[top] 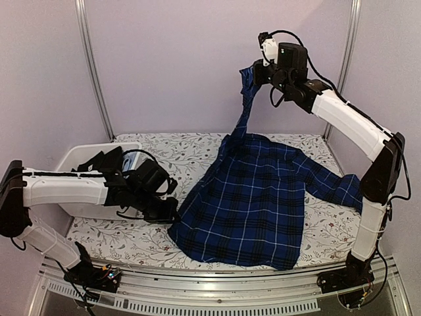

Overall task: Fold and stack the long sleeve shirts
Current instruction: Pick up the flattened shirt from the center of the board, then fold the flattened shirt at the center of the board.

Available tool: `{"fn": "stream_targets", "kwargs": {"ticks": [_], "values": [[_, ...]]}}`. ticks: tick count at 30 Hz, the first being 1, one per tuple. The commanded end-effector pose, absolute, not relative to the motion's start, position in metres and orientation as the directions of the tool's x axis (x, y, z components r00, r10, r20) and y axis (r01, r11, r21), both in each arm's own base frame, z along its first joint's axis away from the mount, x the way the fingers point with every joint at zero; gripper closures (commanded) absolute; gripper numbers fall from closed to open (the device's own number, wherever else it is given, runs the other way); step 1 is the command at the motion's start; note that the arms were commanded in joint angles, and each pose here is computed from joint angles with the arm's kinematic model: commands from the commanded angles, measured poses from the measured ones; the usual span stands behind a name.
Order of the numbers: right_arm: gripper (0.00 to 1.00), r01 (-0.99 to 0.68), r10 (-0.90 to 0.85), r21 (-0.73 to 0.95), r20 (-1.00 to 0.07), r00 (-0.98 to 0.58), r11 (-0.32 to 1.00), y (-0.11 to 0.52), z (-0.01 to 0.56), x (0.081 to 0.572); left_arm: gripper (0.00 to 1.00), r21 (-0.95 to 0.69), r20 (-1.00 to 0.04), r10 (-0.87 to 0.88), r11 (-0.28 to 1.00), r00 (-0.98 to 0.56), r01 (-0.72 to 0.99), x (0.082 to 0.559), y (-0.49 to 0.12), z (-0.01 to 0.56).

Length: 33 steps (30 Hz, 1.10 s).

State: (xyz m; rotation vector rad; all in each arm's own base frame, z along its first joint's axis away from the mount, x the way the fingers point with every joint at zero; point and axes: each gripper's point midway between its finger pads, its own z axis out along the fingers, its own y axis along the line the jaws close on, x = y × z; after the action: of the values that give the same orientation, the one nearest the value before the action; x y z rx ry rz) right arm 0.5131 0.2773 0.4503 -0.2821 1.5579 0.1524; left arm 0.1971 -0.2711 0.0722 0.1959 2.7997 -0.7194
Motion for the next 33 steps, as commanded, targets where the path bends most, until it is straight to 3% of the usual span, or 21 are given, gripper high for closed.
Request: {"fn": "stream_targets", "kwargs": {"ticks": [1,11,20,23,25,27,33], "values": [[1.0,-0.209,-0.097,-0.109,-0.993,0.066,0.972,0.258,0.47,0.521,1.0,-0.448,-0.326,0.141,0.848,-0.935,0.284,0.205,-0.302,0.105],[1.0,-0.087,-0.097,-0.096,-0.995,-0.008,0.992,0.188,0.451,0.532,1.0,-0.482,-0.269,0.398,0.733,-0.877,0.48,0.177,-0.391,0.108],[1.0,0.02,-0.095,-0.097,-0.992,-0.082,0.995,0.143,0.417,0.516,1.0,-0.486,-0.194,0.486,0.707,-0.852,0.514,0.149,-0.408,0.081],[1.0,-0.006,-0.091,-0.091,-0.988,-0.127,0.996,0.145,0.394,0.512,0.88,-0.491,-0.207,0.487,0.698,-0.848,0.521,0.152,-0.413,0.083],[1.0,-0.069,-0.076,-0.065,-0.982,-0.174,0.995,0.156,0.374,0.508,0.67,-0.482,-0.25,0.461,0.704,-0.852,0.522,0.159,-0.413,0.095],[1.0,-0.119,-0.074,-0.047,-0.97,-0.231,0.992,0.165,0.352,0.505,0.56,-0.452,-0.295,0.416,0.732,-0.86,0.509,0.169,-0.404,0.105],[1.0,-0.219,-0.117,-0.028,-0.906,-0.407,0.975,0.193,0.278,0.493,0.53,-0.422,-0.338,0.249,0.822,-0.908,0.382,0.193,-0.35,0.114]]}}
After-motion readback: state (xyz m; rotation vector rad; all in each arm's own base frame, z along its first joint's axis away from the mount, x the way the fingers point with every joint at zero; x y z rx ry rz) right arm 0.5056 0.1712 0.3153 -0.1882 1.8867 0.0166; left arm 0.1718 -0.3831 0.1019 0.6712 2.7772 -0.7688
